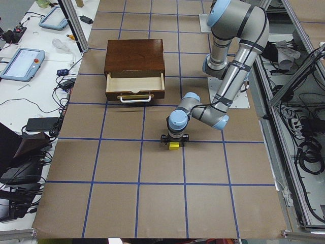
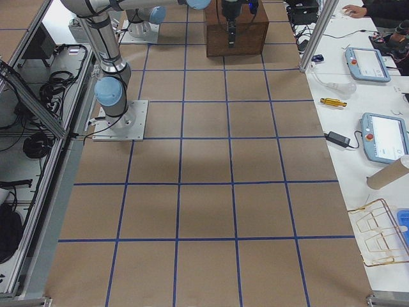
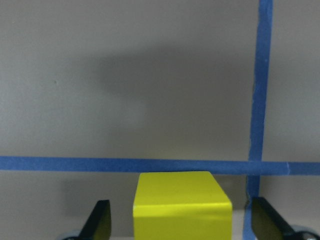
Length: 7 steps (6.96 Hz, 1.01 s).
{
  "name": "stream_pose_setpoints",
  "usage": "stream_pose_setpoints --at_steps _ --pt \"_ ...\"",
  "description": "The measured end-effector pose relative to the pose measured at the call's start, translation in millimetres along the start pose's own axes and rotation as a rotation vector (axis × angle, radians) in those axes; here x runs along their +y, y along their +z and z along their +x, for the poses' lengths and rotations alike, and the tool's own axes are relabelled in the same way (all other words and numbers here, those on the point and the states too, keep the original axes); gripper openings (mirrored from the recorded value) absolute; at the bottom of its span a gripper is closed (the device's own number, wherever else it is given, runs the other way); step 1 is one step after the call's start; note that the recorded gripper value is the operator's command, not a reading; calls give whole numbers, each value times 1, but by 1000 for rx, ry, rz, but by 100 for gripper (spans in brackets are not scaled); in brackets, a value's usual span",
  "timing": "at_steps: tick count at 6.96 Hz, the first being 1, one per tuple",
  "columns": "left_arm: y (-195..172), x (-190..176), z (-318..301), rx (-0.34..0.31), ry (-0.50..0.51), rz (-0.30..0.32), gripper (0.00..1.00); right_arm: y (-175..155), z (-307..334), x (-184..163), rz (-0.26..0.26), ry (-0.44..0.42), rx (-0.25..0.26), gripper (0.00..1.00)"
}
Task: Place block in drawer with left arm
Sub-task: 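Lower the left gripper over the yellow cube and close on it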
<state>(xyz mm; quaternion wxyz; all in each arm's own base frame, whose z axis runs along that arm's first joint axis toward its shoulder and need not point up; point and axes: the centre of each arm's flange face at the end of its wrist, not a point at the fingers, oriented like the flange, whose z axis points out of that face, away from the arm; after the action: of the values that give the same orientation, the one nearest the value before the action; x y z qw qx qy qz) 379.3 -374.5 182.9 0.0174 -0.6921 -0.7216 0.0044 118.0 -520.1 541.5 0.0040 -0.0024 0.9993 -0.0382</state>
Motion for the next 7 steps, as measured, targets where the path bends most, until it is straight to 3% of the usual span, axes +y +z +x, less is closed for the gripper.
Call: stream_pose_setpoints --at_steps 7 --pt "7 2 -1 -3 -12 -4 96 0 0 0 1 0 0 100"
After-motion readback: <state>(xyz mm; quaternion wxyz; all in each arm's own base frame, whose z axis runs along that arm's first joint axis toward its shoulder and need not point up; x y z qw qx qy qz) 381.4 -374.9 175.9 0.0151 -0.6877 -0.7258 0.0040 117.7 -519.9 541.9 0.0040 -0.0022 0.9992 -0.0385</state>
